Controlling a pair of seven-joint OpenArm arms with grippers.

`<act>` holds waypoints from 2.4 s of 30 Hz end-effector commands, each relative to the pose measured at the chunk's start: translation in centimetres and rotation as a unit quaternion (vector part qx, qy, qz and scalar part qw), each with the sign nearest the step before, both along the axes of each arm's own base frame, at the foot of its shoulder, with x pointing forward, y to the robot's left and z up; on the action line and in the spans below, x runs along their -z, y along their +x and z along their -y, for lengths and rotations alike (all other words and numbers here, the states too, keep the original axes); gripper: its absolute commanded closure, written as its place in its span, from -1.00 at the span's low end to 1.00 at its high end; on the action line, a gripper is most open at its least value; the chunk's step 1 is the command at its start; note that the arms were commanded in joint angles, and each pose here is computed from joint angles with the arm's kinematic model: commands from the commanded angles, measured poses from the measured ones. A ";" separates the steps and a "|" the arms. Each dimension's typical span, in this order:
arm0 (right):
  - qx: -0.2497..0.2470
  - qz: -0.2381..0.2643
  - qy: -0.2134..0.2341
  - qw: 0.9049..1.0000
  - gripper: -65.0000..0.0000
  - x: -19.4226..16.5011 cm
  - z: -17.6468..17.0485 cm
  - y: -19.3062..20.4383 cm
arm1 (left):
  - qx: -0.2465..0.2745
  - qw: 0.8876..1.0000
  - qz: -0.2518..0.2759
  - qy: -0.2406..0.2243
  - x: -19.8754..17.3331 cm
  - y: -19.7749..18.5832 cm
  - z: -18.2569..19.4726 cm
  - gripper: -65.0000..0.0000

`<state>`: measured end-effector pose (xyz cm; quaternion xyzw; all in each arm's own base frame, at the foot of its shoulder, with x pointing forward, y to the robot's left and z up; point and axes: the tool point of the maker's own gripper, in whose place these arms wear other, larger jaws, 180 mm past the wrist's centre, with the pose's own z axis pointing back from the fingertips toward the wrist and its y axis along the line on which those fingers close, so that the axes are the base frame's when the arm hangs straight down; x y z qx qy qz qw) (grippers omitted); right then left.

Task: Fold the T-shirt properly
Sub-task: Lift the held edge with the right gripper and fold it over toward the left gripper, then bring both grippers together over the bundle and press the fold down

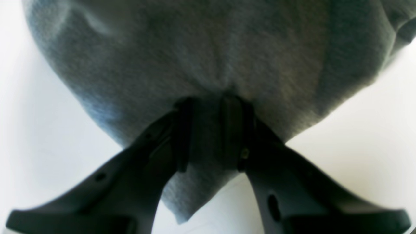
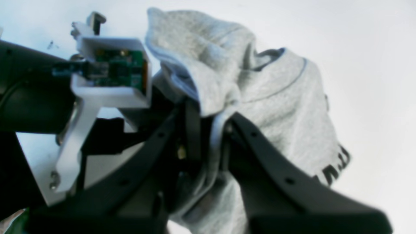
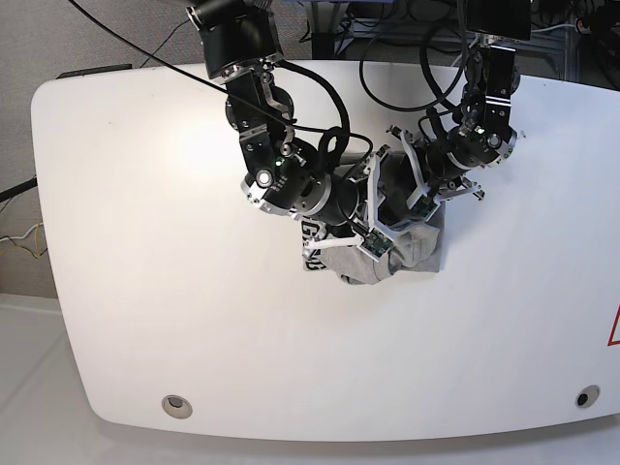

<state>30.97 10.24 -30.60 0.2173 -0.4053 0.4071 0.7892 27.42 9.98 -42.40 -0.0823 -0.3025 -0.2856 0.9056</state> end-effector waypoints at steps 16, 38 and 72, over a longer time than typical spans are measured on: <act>-0.003 0.016 0.034 0.999 1.00 -1.8 -1.5 0.4 | 0.017 0.999 -0.019 0.041 -0.2 -1.3 -0.6 0.55; -0.003 0.016 0.034 0.999 0.50 -1.9 -1.7 0.3 | 0.004 0.998 -0.019 0.068 -1.7 -0.3 -2.0 0.55; -0.033 0.020 0.027 0.999 0.17 -1.9 -3.4 -0.9 | -0.026 0.992 0.023 0.118 -7.2 3.9 -4.3 0.55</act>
